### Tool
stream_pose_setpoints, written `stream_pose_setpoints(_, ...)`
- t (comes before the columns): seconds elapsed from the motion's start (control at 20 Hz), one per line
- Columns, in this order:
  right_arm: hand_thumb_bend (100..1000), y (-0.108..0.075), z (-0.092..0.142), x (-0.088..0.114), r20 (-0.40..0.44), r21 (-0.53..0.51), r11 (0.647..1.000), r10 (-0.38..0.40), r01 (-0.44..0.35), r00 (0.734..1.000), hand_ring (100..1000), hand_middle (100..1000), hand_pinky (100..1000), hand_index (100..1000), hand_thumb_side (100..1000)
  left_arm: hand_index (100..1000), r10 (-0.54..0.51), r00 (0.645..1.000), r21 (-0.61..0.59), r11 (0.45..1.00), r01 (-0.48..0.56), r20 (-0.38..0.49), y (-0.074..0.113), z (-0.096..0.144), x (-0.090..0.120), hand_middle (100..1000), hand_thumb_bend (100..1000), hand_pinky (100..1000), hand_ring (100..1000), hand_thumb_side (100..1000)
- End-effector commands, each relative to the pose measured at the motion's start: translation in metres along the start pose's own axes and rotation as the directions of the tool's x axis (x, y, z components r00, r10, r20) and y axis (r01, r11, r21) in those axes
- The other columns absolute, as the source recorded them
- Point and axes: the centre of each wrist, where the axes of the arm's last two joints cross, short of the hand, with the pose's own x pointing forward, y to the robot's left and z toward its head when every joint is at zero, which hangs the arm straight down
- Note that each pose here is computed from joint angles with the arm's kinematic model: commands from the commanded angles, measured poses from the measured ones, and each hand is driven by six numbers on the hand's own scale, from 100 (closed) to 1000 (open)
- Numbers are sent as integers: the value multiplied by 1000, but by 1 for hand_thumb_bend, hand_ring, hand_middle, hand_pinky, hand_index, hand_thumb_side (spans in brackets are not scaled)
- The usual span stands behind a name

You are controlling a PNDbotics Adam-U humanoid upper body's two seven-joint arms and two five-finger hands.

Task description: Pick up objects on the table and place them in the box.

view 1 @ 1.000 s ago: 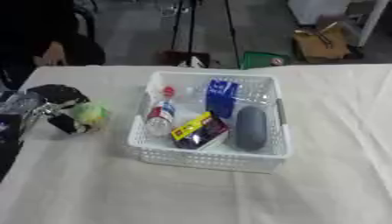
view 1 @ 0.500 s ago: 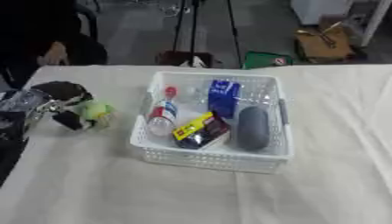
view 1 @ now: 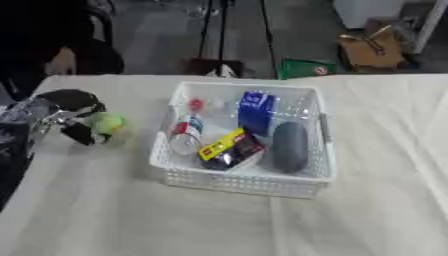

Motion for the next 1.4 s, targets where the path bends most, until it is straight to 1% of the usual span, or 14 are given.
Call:
stream_pose_setpoints(0.05,100,-3,-9,3,33,0,1000,-4,4,999,752,621,780,843,1000,727,-26,999,45,999,28,-35,19,6,-12,554,246,657,610,537)
stream_pose_setpoints(0.15,100,-3,-8,3,32,1,1000,-3,2,999,752,621,780,843,1000,712,-30,999,52,998,33,-43,23,7,-14,541,242,655,606,532)
stream_pose_setpoints(0.6,100,-4,-7,2,29,2,1000,4,-4,1000,752,621,780,843,1000,705,-32,998,54,998,35,-51,36,11,-19,535,242,652,601,529)
stream_pose_setpoints(0.8,100,-4,-7,2,27,3,1000,5,-5,1000,753,621,781,843,1000,696,-20,999,78,997,23,-47,47,14,-21,522,224,644,588,525)
stream_pose_setpoints(1.1,100,-5,-6,2,26,3,1000,6,-6,1000,753,622,781,843,1000,693,-1,1000,113,994,1,-2,68,19,-20,516,211,639,579,527)
stream_pose_setpoints(1.3,100,-5,-6,2,26,6,1000,5,-5,1000,754,622,781,843,1000,690,-23,997,161,987,11,75,90,26,-14,511,199,641,574,532)
stream_pose_setpoints(1.4,100,-5,-6,2,26,6,1000,5,-5,1000,754,622,781,843,1000,689,-25,995,171,985,8,98,98,29,-12,510,198,641,573,532)
